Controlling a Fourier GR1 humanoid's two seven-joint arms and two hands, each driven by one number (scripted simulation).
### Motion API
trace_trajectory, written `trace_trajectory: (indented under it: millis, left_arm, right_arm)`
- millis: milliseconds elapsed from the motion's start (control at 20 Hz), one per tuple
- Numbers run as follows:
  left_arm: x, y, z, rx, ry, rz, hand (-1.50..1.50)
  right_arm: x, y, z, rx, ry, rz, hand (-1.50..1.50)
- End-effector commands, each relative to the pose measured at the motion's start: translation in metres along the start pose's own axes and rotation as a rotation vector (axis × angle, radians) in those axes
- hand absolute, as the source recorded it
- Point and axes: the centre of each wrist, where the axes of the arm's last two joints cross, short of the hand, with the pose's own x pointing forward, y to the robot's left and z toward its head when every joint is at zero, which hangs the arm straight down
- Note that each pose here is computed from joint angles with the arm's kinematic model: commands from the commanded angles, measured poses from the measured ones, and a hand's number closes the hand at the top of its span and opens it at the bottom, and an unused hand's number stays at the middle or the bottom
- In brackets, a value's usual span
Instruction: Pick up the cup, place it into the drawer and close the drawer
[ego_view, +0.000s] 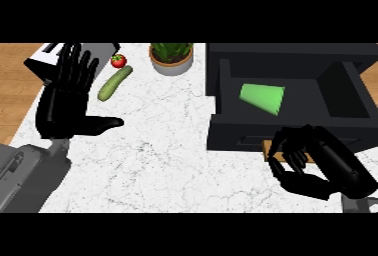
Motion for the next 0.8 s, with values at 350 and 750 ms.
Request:
trace_trajectory:
  millis: [350,750]
  left_arm:
    - [0.005,0.058,0.032,0.032,-0.003,-0.008,-1.50]
    - [0.002,0.082,0.065,0.020,-0.004,0.000,-1.50]
  right_arm:
    - [-0.061,0.074,-0.048,0.101,0.082,0.189,-1.50]
    - [-0.106,0.084,-0.074,0.182,0.142,0.242,-1.50]
